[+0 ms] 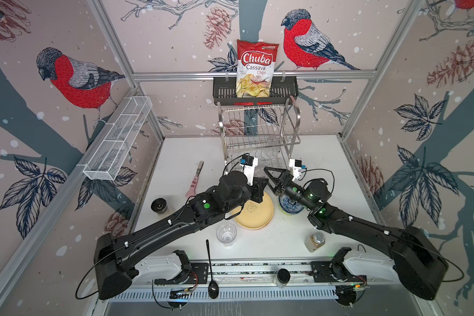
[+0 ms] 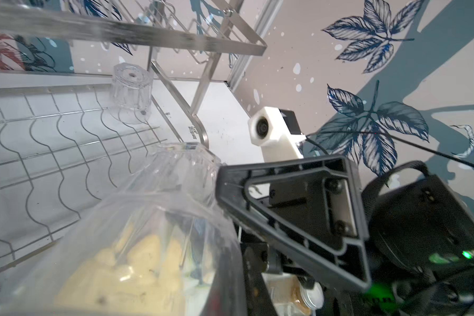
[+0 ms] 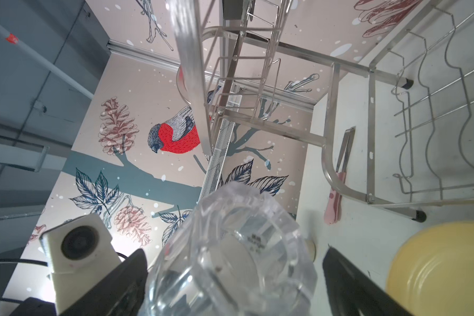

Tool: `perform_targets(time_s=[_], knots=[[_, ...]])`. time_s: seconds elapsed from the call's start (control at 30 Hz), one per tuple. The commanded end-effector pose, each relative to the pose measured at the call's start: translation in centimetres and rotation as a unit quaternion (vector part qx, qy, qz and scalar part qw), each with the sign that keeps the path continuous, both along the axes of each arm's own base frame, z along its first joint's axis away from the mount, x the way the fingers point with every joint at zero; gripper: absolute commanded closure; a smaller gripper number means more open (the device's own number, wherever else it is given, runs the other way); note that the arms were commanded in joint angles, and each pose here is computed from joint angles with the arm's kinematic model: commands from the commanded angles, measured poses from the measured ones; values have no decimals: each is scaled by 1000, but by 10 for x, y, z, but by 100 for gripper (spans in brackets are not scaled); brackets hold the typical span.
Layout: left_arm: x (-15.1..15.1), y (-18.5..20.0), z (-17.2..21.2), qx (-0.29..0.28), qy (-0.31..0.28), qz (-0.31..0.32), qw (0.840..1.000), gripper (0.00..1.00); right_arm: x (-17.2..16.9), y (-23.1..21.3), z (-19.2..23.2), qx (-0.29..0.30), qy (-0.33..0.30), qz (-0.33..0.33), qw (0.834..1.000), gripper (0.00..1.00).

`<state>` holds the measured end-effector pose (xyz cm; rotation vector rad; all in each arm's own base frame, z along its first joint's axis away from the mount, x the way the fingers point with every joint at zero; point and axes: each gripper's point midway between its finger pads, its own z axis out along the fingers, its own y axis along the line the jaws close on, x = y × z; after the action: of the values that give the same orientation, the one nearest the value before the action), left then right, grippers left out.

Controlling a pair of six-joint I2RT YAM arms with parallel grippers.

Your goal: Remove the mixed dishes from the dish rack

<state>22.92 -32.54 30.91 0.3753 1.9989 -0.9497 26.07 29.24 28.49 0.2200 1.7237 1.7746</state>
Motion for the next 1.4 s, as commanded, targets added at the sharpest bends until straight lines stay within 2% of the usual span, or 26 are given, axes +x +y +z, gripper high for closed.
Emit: perform_targets(time_s=[0.0,0.23,0.4,0.5,0.67,0.8,1.1,1.2,1.37], knots=[[-11,12,-10,44,23,-11,999,100,5,-13,-4,-33,-19,-17,999,1],[-40,42,-22,102,89,-27,990,100,20,-60,-16,-74,-10,-100,992,1],[-69,48,-50,167,168,-57,970,100,28,-82,-18,-111,-12,-139,984,1],[-100,42,-75,226,204,-90,948,100,30,-89,-20,-116,-10,-146,982,1],[-153,38,-118,344,237,-139,898,100,33,-92,-32,-120,7,-148,982,1],[-177,39,-144,381,264,-160,872,100,34,-88,-39,-118,17,-138,983,1],[-187,23,-190,390,277,-188,858,100,36,-84,-51,-124,35,-125,984,1],[-182,24,-206,416,268,-175,851,100,37,-85,-52,-124,37,-127,983,1],[-174,29,-232,466,258,-162,831,100,39,-86,-52,-123,37,-130,983,1]])
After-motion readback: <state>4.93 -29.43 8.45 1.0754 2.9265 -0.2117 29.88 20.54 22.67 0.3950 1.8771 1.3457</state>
